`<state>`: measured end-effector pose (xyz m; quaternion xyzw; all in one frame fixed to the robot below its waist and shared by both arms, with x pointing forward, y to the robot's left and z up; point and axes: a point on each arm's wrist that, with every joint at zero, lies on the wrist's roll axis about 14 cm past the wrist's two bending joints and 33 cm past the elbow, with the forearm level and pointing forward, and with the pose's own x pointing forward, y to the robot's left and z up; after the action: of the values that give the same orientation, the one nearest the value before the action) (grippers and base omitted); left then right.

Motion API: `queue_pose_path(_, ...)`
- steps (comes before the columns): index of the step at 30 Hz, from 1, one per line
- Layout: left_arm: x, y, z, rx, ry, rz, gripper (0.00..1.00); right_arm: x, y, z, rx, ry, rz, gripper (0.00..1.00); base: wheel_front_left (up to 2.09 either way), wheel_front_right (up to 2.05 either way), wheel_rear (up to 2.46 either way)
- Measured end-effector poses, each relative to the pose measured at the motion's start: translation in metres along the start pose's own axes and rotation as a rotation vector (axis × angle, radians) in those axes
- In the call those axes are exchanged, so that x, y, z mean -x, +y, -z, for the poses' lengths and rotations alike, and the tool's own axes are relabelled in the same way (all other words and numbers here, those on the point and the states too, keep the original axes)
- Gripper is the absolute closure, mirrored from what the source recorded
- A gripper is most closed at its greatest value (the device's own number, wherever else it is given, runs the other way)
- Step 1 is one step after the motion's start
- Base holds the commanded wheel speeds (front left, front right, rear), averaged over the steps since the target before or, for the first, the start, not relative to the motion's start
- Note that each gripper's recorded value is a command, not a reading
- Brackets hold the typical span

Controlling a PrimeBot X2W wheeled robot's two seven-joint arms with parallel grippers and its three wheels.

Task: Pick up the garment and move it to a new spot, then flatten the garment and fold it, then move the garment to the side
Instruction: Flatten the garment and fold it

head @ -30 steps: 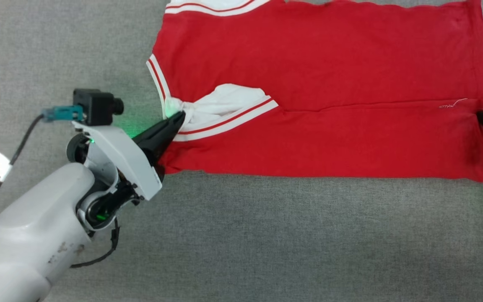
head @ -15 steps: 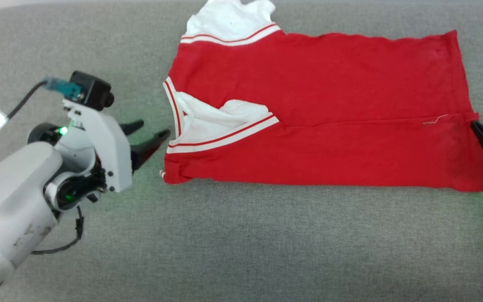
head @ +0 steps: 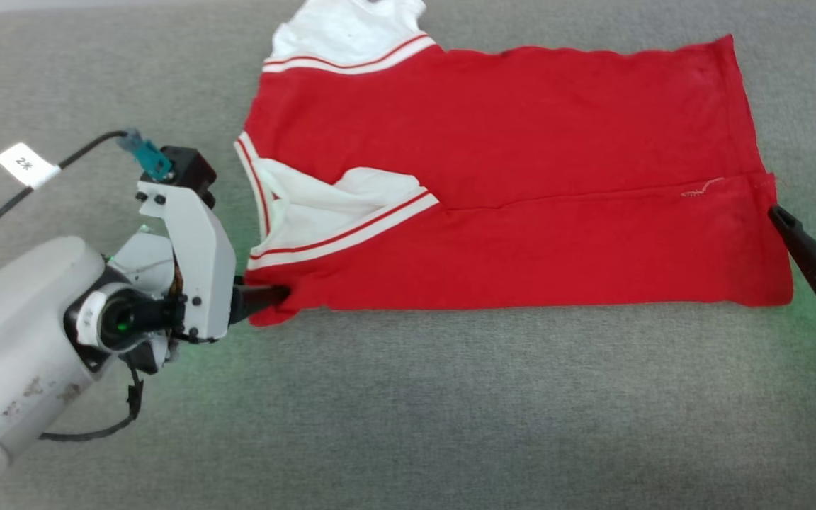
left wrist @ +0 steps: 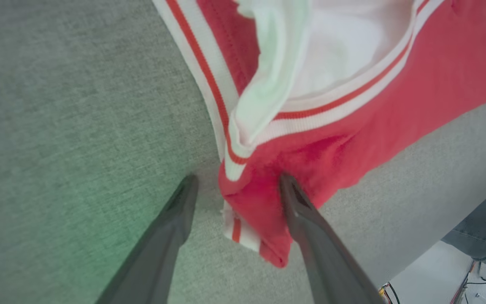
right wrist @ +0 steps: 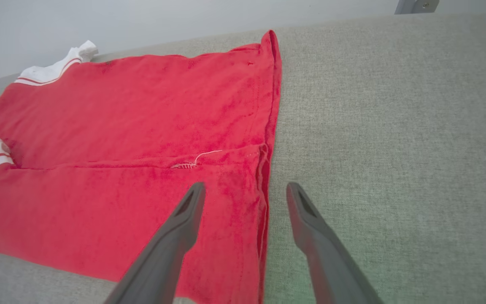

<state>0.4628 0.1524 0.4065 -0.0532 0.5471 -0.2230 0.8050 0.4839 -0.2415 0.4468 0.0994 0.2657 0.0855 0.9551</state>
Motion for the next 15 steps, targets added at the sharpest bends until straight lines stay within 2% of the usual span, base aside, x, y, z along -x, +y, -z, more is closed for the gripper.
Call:
queue_pose_path(1,-0.003,-0.001,0.0,0.008,0.006,0.009,0.02,0.0,-0.002,0.001,0.0,0.003,0.005,0.0,0.0,0.0,0.0)
queue_pose_path(2,-0.006,-0.001,0.0,0.016,0.012,0.018,0.29,0.0,-0.004,0.002,0.003,0.006,0.009,0.0,0.0,0.0,0.0)
queue_pose_path(3,-0.01,-0.001,0.0,0.032,0.017,0.03,0.61,0.0,-0.005,0.002,0.008,0.01,0.012,0.0,0.0,0.0,0.0)
queue_pose_path(4,-0.013,-0.004,0.001,0.034,0.025,0.047,0.86,0.0,-0.007,0.003,0.018,0.017,0.015,0.0,0.0,0.0,0.0)
queue_pose_path(5,-0.015,-0.005,0.002,0.034,0.031,0.06,1.0,0.001,-0.008,0.005,0.031,0.027,0.018,0.0,0.0,0.0,0.0)
queue_pose_path(10,-0.023,-0.01,0.001,0.022,0.022,0.099,1.0,0.003,-0.003,0.018,0.147,0.139,-0.007,0.0,0.0,0.0,0.0)
queue_pose_path(15,-0.023,-0.014,0.0,0.008,0.002,0.115,1.0,0.004,-0.004,0.037,0.28,0.326,-0.012,0.0,0.0,0.0,0.0)
